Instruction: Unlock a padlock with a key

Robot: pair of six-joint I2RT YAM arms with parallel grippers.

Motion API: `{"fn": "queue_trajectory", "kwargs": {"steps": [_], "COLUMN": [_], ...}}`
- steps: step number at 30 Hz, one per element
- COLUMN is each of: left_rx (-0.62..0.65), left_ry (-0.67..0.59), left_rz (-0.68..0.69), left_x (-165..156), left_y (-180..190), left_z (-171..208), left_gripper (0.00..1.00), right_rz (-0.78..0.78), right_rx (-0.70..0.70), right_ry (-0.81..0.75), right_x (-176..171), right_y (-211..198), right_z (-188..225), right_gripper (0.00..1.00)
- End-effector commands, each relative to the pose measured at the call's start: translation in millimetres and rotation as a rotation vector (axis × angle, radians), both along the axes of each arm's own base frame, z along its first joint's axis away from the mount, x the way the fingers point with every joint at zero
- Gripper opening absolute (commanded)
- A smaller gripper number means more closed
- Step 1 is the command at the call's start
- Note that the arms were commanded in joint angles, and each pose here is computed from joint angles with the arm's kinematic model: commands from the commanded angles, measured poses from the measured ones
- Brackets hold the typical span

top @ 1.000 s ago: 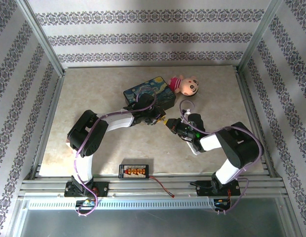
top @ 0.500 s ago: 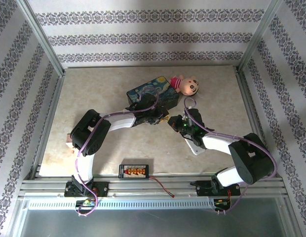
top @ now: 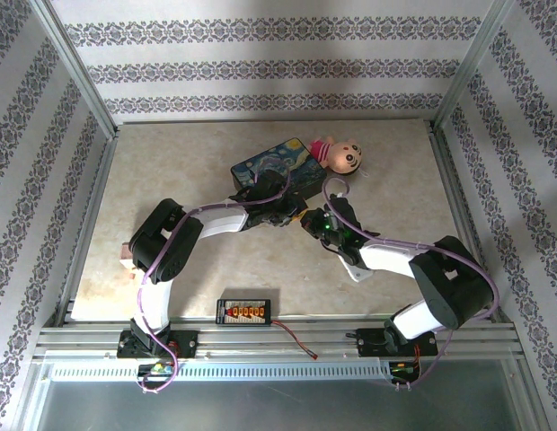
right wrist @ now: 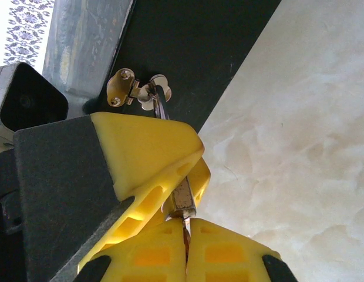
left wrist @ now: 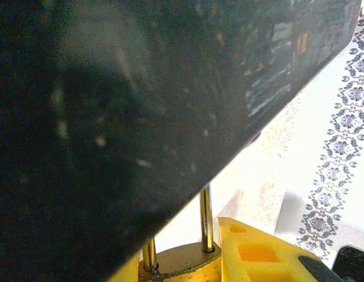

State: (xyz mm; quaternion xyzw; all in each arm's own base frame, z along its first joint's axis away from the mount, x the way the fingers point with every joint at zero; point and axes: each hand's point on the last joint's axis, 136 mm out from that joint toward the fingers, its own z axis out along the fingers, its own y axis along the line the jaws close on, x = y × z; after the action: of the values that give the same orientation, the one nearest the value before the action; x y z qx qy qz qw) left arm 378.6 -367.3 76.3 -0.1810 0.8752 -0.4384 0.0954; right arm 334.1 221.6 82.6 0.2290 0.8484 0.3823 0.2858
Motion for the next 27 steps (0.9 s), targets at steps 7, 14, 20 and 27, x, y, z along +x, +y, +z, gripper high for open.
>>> {"fn": "queue_trajectory", "kwargs": {"steps": [7, 14, 20, 27], "left_rx": [0.043, 0.038, 0.024, 0.023], "left_ry": [0.239, 0.239, 0.252, 0.259], "left_rz": [-0.097, -0.081, -0.039, -0.019], "left_x": [-57, -54, -46, -43], "left_y": [-10, -10, -5, 0], "left_z": [-52, -53, -60, -64], "left_gripper": [0.07, 0.07, 0.07, 0.07], "right_rz": [0.093, 0.096, 0.109, 0.143], "right_rx": [-0.020, -0.078, -0.117, -0.130], "right_ry": [-0.135, -0.122, -0.127, -0.118], "right_x": [28, 16, 4, -9], "right_y": [21, 9, -4, -10], "right_z": [30, 22, 29, 32], "right_gripper": [0.01, 0.27, 0.50, 0.61]}}
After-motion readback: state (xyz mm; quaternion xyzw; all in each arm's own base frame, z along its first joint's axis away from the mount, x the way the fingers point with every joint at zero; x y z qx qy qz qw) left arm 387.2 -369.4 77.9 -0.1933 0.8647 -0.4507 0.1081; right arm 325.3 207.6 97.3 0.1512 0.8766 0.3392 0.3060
